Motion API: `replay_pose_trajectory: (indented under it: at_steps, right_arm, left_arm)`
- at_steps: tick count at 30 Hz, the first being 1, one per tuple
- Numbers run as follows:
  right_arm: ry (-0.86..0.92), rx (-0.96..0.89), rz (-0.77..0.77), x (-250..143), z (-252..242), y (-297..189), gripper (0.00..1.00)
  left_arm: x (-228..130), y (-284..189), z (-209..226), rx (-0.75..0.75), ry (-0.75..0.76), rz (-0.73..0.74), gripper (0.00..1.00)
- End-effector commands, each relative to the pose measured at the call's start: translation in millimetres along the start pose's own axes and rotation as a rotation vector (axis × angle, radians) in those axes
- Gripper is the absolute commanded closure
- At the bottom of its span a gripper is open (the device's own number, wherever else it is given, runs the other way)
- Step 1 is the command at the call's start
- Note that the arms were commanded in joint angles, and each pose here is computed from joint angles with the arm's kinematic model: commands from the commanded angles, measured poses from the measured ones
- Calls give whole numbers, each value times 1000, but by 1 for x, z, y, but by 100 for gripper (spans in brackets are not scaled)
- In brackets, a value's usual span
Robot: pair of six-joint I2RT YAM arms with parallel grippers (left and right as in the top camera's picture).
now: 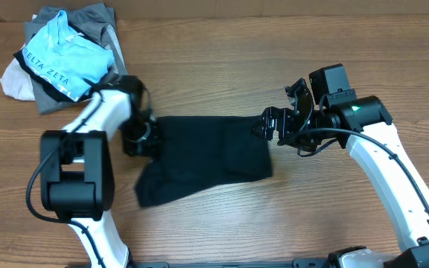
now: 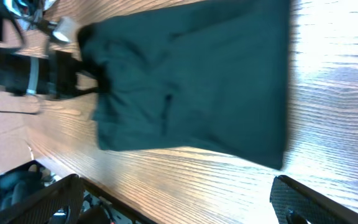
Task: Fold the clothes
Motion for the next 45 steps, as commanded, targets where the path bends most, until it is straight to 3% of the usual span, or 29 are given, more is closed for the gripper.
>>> replay_pose_trajectory:
  at_steps: [1,7,12,13,17,22,27,29,34,45]
  right_arm:
    - [-10,-62,-20,3,-5,1,0]
    - [35,-147,-44,0,-26,17,0]
    - [48,-98,-52,-8,-41,44,0]
    - [51,-77,-53,-10,-43,49,0]
    - [144,-42,-79,-18,-57,71,22]
    - [150,63,-66,-26,-59,88,26]
    - [144,77,-42,-28,-57,103,51]
    - [165,76,-32,-28,-57,108,56]
    - [194,73,-38,-25,-60,112,56]
    - [226,9,-55,-22,-71,121,60]
  left_arm:
    - [20,-34,4,53,-26,-84,96]
    - [17,-93,-19,95,13,-140,96]
    - [3,-116,-55,96,99,-162,96]
    - [0,-115,-62,96,119,-164,96]
    - [-18,-105,-96,80,215,-140,96]
    - [-35,-94,-134,72,322,-160,96]
    - [-49,-84,-170,31,392,-195,95]
    - [-53,-79,-180,27,414,-201,93]
    - [-60,-65,-189,49,445,-175,90]
    - [-62,-16,-206,-11,454,-5,96]
Point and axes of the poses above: each gripper's point midway between its finger pads, its own y axis out along the fingers, its own z axis along the line the jaws close on, x = y × z, the point moved 7 cm from there along -y, back along the fingers, and after that the axes turned 4 degrees about -y, right-handed, at the moved point
